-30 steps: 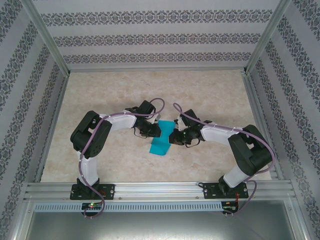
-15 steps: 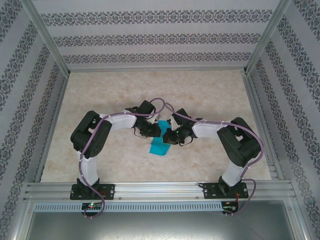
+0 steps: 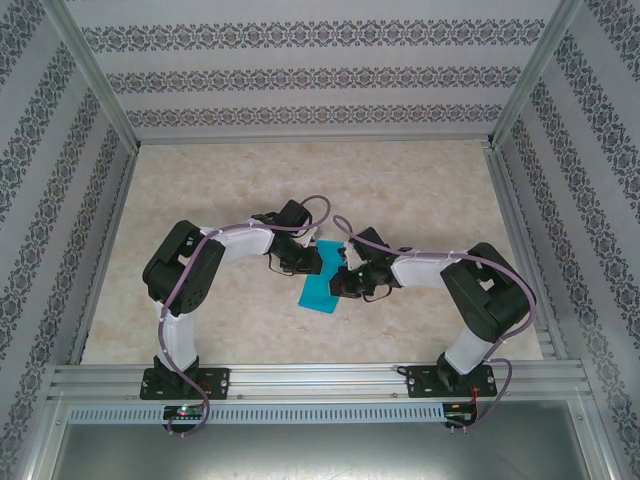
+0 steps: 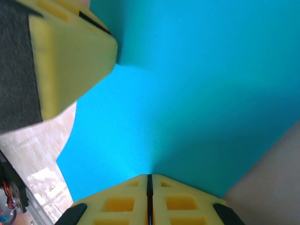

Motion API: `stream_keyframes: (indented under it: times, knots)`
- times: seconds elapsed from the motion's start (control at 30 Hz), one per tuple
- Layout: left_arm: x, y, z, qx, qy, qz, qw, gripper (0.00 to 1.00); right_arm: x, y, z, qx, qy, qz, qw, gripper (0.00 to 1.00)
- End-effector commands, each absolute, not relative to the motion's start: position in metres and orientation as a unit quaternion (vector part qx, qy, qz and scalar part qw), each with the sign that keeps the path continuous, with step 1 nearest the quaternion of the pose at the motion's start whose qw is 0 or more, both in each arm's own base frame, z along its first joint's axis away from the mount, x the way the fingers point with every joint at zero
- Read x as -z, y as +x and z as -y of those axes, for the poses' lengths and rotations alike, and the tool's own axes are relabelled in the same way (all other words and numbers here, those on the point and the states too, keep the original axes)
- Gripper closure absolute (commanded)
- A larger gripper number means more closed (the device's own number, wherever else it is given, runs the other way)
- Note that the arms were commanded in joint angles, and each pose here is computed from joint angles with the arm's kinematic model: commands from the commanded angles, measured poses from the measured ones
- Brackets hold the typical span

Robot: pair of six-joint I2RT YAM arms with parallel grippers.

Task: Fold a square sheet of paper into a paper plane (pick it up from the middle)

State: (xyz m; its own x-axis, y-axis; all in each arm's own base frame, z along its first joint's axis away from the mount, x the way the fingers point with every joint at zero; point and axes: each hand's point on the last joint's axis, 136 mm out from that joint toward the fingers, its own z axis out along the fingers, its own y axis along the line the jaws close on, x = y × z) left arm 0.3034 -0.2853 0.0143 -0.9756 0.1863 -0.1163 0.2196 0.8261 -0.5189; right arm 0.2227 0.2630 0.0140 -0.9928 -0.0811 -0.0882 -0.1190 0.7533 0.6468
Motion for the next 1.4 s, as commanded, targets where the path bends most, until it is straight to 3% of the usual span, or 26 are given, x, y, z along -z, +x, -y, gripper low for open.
stream_keyframes:
  times: [0.0,0.23,0.53,0.83,1.37]
  knots:
    - [0.048,0.258,0.237,0.159,0.092,-0.981,-0.068,0.79,0.003,0.180,-0.242,-0.314,-0.053,-0.947,-0.034,0.91]
    - [0.049,0.257,0.237,0.158,0.093,-0.980,-0.070,0.79,-0.001,0.170,-0.233,-0.312,-0.046,-0.948,-0.032,0.91]
    - [0.047,0.258,0.237,0.161,0.092,-0.980,-0.067,0.79,-0.053,0.221,-0.260,-0.359,-0.033,-0.930,0.065,0.91]
    - [0.046,0.259,0.238,0.164,0.092,-0.980,-0.065,0.79,-0.033,0.220,-0.286,-0.358,-0.055,-0.931,0.033,0.91]
    - [0.048,0.258,0.238,0.161,0.092,-0.980,-0.067,0.79,0.004,0.168,-0.256,-0.317,-0.059,-0.946,-0.025,0.91]
